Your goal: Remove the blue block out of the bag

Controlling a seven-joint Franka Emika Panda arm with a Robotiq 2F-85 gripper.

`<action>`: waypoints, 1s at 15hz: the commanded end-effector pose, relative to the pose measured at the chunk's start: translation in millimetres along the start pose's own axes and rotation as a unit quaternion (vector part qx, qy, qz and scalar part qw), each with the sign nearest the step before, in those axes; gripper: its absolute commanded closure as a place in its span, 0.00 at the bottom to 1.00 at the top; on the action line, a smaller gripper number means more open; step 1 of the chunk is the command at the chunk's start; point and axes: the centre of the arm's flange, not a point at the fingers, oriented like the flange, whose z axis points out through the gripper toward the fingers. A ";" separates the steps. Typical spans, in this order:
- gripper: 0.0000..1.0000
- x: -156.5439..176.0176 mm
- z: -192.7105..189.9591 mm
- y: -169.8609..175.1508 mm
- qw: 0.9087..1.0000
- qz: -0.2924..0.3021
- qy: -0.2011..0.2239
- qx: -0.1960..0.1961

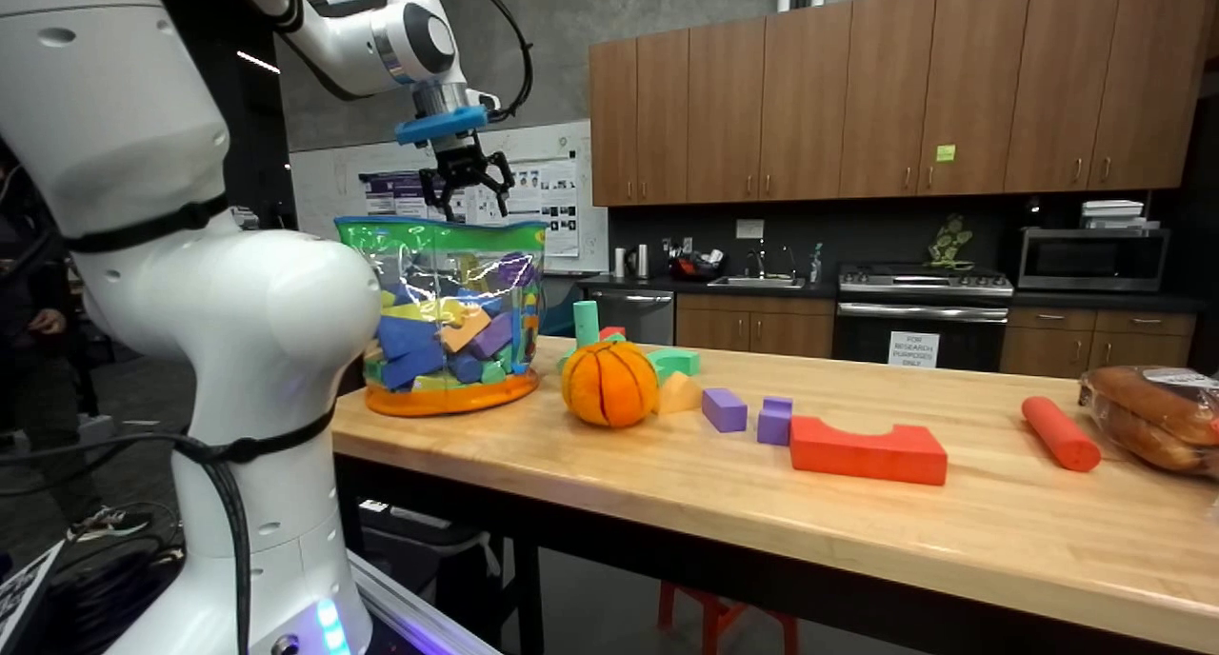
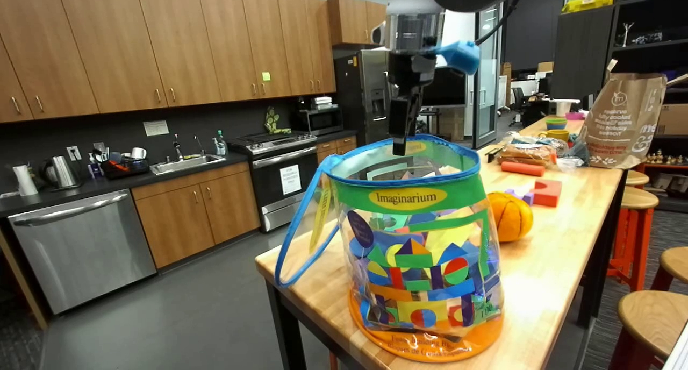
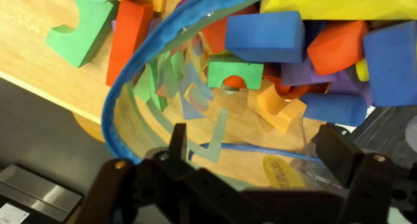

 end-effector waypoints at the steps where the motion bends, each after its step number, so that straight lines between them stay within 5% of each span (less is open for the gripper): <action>1: 0.00 14.9 13.6 -1.9 0.999 -0.022 -0.020 0.029; 8: 0.00 23.7 36.3 0.3 0.997 -0.023 -0.068 0.009; 15: 0.00 20.7 31.8 1.5 0.988 -0.025 -0.147 0.029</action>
